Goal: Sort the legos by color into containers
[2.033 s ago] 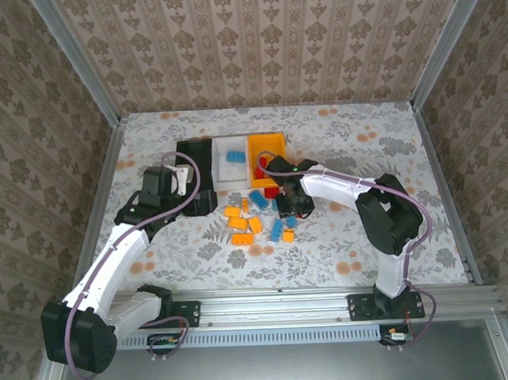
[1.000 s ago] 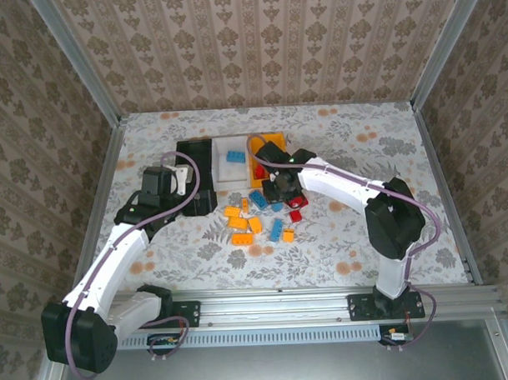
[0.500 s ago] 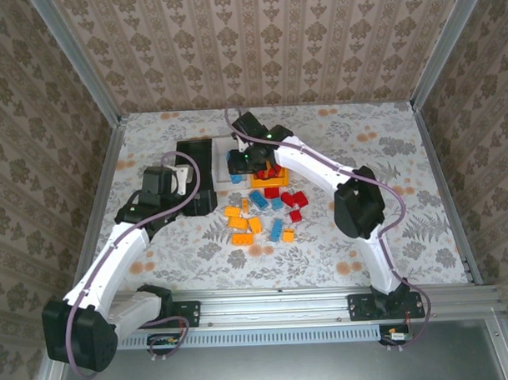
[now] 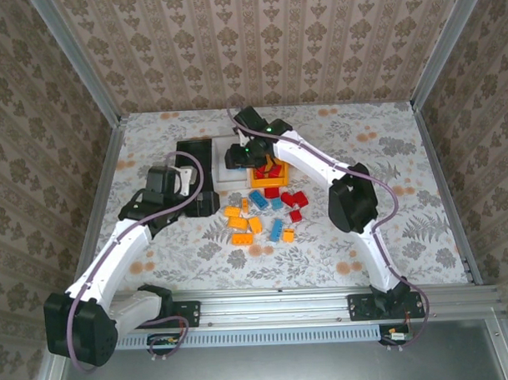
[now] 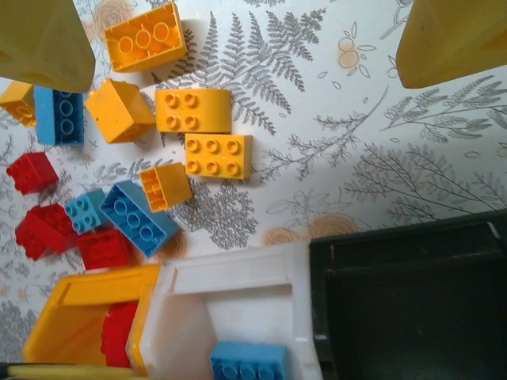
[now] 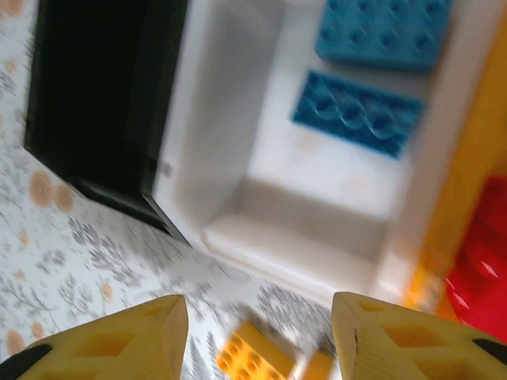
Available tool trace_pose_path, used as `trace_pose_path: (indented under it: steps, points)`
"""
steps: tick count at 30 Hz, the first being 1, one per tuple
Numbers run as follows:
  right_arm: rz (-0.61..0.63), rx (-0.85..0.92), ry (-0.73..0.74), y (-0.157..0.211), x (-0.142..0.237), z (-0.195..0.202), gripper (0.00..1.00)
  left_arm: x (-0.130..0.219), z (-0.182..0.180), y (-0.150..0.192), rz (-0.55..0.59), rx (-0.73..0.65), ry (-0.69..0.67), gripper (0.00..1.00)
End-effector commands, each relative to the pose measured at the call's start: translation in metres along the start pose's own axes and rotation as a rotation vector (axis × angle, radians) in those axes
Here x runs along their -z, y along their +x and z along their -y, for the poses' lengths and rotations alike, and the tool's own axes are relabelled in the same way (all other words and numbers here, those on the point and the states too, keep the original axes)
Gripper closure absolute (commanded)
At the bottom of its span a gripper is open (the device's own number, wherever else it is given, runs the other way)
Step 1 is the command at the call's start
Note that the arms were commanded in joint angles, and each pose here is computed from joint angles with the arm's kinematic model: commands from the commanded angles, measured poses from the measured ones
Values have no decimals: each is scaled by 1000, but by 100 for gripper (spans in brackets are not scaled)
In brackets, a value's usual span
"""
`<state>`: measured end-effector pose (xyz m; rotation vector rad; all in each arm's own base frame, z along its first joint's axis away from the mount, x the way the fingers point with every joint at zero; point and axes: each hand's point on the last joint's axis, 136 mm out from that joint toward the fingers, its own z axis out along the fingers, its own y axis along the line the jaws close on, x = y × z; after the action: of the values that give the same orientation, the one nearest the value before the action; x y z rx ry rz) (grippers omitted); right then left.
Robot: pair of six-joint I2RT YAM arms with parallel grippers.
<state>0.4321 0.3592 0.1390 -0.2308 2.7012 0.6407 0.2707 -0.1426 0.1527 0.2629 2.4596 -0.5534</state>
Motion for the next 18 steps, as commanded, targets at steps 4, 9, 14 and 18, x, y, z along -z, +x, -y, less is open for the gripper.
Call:
trace_pose_path:
  steps: [4, 9, 14, 18]
  points:
    - [-62, 0, 115, 76, 50, 44, 40, -4, 15, 6, -49, -42, 39, 0]
    - [-181, -22, 210, 150, 48, 81, 37, -10, 25, 7, -67, -43, 92, 0]
    - [-217, -55, 237, 185, 41, 95, 37, -13, 35, 11, -83, -66, 123, 0]
    - [-236, -34, 291, 197, 36, 101, 37, -15, 38, 16, -104, -86, 120, 0]
